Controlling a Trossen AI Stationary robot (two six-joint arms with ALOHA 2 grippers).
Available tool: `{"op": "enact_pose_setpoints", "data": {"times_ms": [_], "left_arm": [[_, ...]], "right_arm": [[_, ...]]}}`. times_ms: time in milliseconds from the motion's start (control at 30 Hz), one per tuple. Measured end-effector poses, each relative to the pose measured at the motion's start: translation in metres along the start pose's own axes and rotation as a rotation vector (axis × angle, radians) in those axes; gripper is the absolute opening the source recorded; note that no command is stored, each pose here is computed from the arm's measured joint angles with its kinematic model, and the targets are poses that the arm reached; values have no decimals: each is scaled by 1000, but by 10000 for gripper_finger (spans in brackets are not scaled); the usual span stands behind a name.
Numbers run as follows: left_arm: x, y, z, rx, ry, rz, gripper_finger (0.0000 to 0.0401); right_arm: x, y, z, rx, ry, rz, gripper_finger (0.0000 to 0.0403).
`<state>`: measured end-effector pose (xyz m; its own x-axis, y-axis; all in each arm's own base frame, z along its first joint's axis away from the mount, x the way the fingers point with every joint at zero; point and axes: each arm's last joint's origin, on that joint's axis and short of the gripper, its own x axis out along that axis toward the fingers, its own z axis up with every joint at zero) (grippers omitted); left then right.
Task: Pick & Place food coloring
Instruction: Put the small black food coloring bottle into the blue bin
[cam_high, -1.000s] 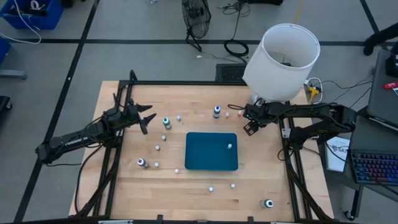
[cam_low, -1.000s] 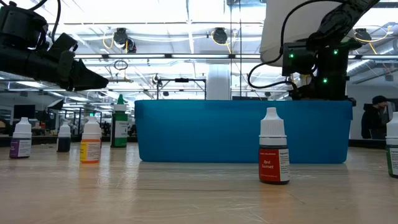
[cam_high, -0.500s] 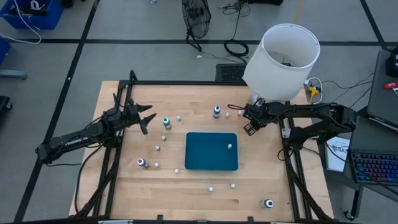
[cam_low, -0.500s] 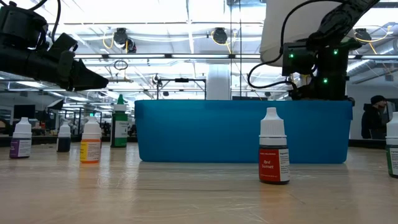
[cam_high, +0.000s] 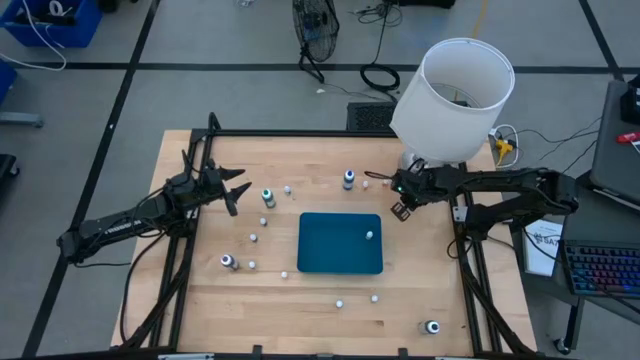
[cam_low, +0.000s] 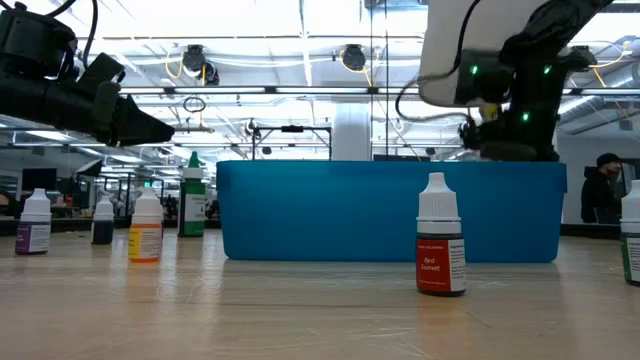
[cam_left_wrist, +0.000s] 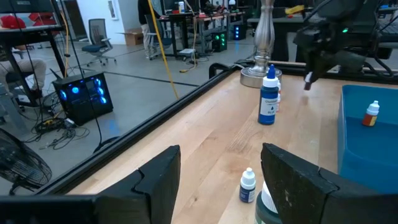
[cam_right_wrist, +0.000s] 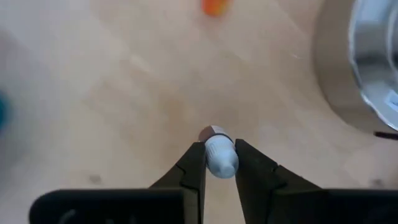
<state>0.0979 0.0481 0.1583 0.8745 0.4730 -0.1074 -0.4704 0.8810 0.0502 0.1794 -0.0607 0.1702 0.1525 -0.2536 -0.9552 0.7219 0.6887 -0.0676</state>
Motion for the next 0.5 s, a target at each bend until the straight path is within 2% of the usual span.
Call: {"op": "enact_pose_setpoints", "data": {"times_ms": [300,500], "left_arm": [[0,0,0,0,0,0,225],[0,0,0,0,0,0,225]], "right_arm": [[-47,46,-18,-82,-213,268,49],[-79,82,-25,-154,-388,334,49]]}}
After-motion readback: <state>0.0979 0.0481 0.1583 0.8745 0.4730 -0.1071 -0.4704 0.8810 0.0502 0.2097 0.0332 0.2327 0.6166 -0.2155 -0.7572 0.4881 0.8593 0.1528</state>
